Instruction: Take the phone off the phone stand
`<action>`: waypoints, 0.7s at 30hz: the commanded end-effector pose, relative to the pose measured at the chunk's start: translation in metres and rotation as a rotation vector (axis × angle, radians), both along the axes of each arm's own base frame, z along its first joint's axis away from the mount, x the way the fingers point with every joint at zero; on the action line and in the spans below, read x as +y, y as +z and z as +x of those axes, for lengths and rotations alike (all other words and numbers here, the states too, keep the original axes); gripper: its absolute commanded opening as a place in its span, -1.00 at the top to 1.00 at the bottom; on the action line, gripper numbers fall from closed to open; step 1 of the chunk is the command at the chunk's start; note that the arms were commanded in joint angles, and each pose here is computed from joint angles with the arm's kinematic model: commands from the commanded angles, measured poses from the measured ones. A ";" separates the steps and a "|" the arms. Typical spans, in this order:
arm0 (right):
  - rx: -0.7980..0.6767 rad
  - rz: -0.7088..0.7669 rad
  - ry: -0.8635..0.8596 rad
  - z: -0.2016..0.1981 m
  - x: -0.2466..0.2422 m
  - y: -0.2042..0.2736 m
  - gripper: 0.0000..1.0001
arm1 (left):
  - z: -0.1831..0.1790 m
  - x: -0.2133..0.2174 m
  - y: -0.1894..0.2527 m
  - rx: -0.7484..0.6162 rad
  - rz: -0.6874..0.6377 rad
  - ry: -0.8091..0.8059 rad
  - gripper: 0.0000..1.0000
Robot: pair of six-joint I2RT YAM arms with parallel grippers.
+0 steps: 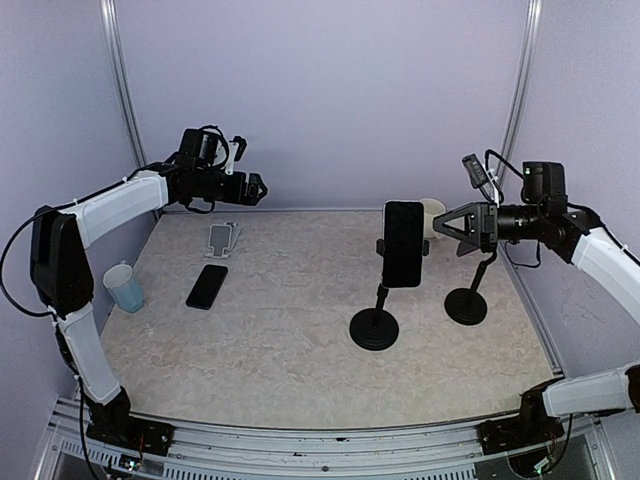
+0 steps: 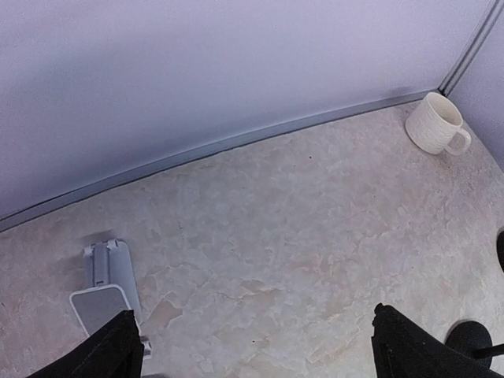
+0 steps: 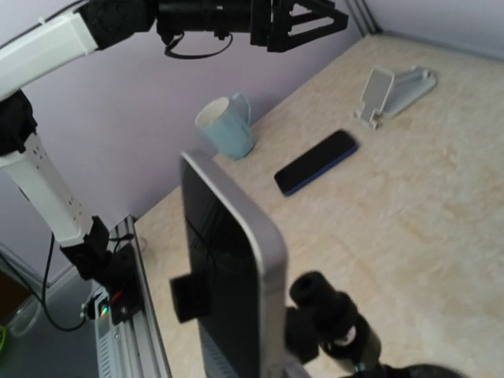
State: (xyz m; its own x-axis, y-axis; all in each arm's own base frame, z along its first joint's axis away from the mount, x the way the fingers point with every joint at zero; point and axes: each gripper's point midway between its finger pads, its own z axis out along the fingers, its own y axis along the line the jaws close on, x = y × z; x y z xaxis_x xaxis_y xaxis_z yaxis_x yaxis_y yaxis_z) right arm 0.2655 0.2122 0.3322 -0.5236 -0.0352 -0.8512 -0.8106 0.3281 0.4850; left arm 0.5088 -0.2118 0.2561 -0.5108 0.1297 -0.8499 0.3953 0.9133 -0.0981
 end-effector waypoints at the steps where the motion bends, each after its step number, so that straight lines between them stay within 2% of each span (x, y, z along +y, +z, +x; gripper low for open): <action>1: 0.049 -0.016 0.048 -0.006 0.009 -0.018 -0.79 | -0.015 -0.012 0.016 -0.045 0.010 -0.015 -0.98; 9: 0.089 -0.043 0.084 -0.007 0.022 -0.038 -0.70 | -0.035 -0.044 0.025 -0.075 0.014 -0.068 -0.98; 21: 0.139 -0.047 0.152 -0.020 0.035 -0.055 -0.18 | -0.044 -0.058 0.029 -0.086 0.018 -0.087 -0.98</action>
